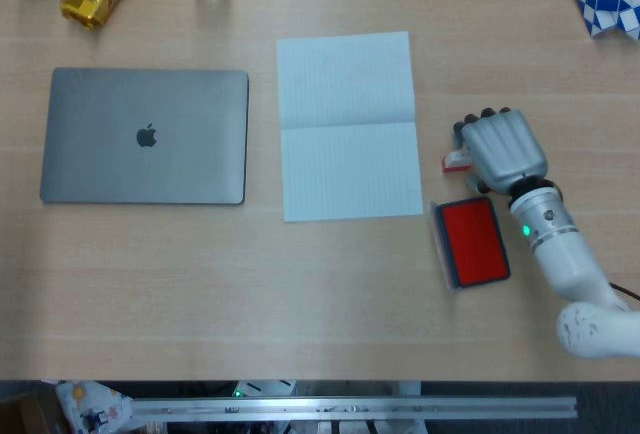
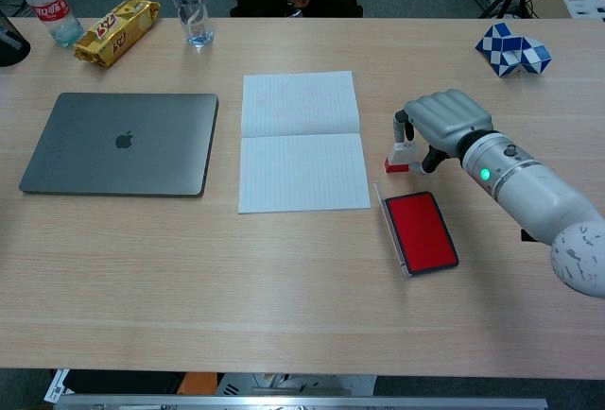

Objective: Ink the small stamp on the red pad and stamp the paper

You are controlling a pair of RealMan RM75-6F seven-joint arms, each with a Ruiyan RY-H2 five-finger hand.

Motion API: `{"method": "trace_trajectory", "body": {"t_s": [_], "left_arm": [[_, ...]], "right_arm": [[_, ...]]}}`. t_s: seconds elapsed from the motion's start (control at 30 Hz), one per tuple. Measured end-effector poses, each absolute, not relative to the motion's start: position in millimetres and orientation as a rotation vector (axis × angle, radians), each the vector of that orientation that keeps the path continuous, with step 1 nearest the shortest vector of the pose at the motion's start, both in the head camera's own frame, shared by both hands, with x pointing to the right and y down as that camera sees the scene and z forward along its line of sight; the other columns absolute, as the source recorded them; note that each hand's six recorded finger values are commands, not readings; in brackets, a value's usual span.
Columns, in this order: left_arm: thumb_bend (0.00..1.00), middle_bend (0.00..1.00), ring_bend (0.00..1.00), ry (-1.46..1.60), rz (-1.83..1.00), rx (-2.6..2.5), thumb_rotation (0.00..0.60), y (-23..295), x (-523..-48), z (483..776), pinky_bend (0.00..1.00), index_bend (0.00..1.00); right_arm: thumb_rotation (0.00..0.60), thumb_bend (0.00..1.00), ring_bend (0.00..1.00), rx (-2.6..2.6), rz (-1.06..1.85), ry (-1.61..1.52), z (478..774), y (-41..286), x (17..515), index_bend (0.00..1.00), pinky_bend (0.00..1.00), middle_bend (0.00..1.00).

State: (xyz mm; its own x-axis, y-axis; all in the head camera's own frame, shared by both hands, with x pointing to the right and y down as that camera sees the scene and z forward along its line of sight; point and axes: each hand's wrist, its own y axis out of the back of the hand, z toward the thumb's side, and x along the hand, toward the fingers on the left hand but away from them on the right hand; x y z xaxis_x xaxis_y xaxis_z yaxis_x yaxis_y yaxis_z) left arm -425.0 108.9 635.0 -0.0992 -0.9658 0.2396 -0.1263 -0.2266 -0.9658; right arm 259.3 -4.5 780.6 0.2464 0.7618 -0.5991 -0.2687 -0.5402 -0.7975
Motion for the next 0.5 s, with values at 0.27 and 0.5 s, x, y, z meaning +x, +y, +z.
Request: {"method": "trace_trajectory", "body": {"t_s": [0.27,0.5], "left_arm": [[0.21,0.01,0.01,1.263,-1.420,-1.411,0.600,109.5,-427.5,635.0,0.00,0.09],[0.21,0.01,0.01,1.263,-1.425,-1.410,0.600,109.9,-428.4,636.1,0.00,0.09]], "right_arm": [[0.600,0.26,0.35,-1.629,1.436,-0.477,779.9,-7.4,251.2,0.46,0.42,0.44],[0.600,0.28,0.35,-1.622,1.449,-0.473,781.0,-8.8,252.8,0.46,0.42,0.44]]}}
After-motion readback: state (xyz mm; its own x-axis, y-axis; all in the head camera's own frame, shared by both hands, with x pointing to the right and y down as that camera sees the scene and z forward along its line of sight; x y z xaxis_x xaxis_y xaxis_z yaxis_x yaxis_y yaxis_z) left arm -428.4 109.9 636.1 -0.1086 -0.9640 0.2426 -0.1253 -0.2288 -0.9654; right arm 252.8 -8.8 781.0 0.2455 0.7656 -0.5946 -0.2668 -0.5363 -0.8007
